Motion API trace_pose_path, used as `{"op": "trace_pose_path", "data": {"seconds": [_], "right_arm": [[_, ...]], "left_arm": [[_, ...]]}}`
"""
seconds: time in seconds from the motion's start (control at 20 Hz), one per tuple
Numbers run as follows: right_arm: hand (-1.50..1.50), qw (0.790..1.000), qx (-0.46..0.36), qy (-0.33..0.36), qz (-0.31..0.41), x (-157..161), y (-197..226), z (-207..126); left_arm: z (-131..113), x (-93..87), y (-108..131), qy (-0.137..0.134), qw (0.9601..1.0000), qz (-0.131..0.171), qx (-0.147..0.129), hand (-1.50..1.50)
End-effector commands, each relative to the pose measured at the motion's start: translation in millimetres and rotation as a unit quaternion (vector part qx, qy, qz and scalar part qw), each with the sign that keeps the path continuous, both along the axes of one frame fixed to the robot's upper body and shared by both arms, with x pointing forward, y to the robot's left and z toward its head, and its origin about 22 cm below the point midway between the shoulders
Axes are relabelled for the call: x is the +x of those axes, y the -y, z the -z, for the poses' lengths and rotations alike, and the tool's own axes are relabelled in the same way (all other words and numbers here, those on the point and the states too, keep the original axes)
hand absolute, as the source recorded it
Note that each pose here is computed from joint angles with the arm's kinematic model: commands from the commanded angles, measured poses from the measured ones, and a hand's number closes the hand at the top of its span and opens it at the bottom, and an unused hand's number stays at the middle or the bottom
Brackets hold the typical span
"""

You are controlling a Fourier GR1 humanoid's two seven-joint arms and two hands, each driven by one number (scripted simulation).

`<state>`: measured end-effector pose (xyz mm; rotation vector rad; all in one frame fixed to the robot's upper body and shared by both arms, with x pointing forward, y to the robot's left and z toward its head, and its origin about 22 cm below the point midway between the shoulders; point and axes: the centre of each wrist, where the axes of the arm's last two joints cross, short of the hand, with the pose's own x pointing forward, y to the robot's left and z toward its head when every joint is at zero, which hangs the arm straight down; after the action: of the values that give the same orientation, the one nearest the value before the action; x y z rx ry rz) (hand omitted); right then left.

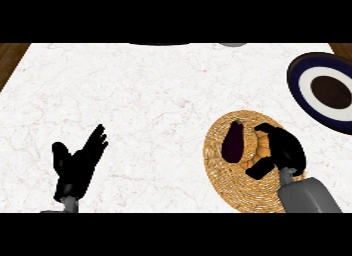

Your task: Pick the croissant from the placemat and place it in the plate

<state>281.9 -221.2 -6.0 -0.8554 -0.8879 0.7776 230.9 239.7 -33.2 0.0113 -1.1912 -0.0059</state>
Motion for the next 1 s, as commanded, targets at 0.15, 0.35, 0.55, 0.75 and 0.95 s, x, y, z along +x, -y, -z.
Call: {"op": "trace_pose_path", "data": {"seconds": [0.15, 0.35, 0.55, 0.75, 0.95], "right_arm": [[1.5, 0.999, -0.037, 0.003, -0.016, -2.5, 2.5, 10.1], [1.5, 0.996, -0.053, 0.071, 0.02, 19.0, -23.7, -7.5], [1.5, 0.98, -0.044, 0.141, 0.132, 72.1, -75.8, -45.5], [1.5, 0.936, -0.049, 0.31, 0.161, 90.6, -99.2, -79.1], [1.5, 0.893, -0.087, 0.394, 0.201, 113.5, -95.4, -91.4]], "left_arm": [[6.8, -0.3, -3.7, 0.002, 1.0, -0.001, -0.008, 0.0], [2.9, -3.6, -14.2, -0.004, 1.0, 0.004, -0.001, 0.0], [-3.6, 10.3, 3.3, -0.001, 0.9996, 0.029, -0.004, 0.0], [-7.7, 11.1, 12.1, 0.007, 0.9994, 0.034, 0.002, 0.0], [-8.1, 11.3, 12.4, -0.001, 0.9993, 0.035, -0.011, 0.0]]}}
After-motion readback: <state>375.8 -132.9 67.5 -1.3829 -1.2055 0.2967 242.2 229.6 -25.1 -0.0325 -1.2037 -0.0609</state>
